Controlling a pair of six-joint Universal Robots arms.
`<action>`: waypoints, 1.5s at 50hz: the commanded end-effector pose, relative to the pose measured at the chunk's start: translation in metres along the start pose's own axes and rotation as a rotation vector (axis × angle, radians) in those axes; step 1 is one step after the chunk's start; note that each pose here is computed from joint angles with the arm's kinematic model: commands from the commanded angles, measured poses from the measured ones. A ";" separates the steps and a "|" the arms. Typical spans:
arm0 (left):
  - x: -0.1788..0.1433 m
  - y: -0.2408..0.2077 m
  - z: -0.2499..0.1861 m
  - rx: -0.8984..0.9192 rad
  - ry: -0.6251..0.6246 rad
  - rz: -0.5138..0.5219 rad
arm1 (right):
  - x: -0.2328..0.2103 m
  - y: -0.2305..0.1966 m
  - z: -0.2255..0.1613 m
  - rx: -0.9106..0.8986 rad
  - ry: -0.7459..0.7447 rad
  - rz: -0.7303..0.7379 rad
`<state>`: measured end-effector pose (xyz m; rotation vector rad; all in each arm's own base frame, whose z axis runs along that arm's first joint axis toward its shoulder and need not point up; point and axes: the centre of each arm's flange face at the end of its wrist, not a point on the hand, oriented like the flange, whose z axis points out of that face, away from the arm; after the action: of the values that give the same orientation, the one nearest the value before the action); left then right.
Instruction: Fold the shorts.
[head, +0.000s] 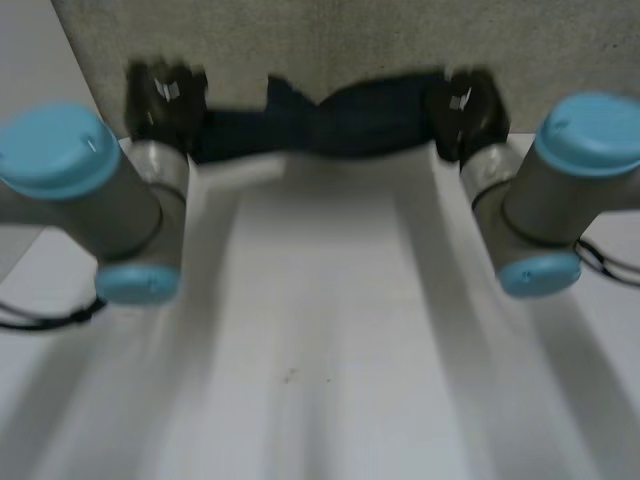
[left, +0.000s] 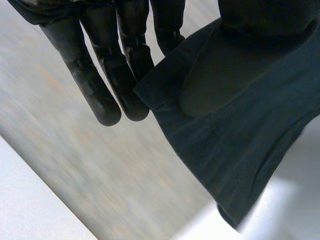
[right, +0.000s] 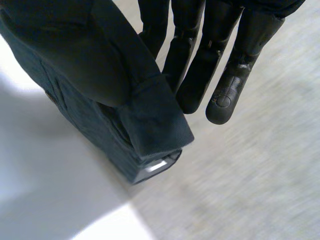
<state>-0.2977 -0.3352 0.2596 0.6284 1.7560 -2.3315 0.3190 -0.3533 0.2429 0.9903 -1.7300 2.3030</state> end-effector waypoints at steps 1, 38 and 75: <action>0.043 0.093 -0.052 -0.274 0.164 0.059 | -0.054 0.080 -0.035 -0.276 -0.193 -0.031; -0.003 0.047 -0.243 -0.731 0.633 0.176 | -0.040 0.054 -0.230 -0.761 -0.821 -0.300; 0.068 0.116 -0.033 -0.431 0.620 0.105 | -0.046 0.060 -0.218 -0.686 -0.731 -0.252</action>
<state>-0.3151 -0.3229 0.1405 1.3677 2.2408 -1.8542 0.2332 -0.1665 0.1367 1.8376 -2.2020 1.0697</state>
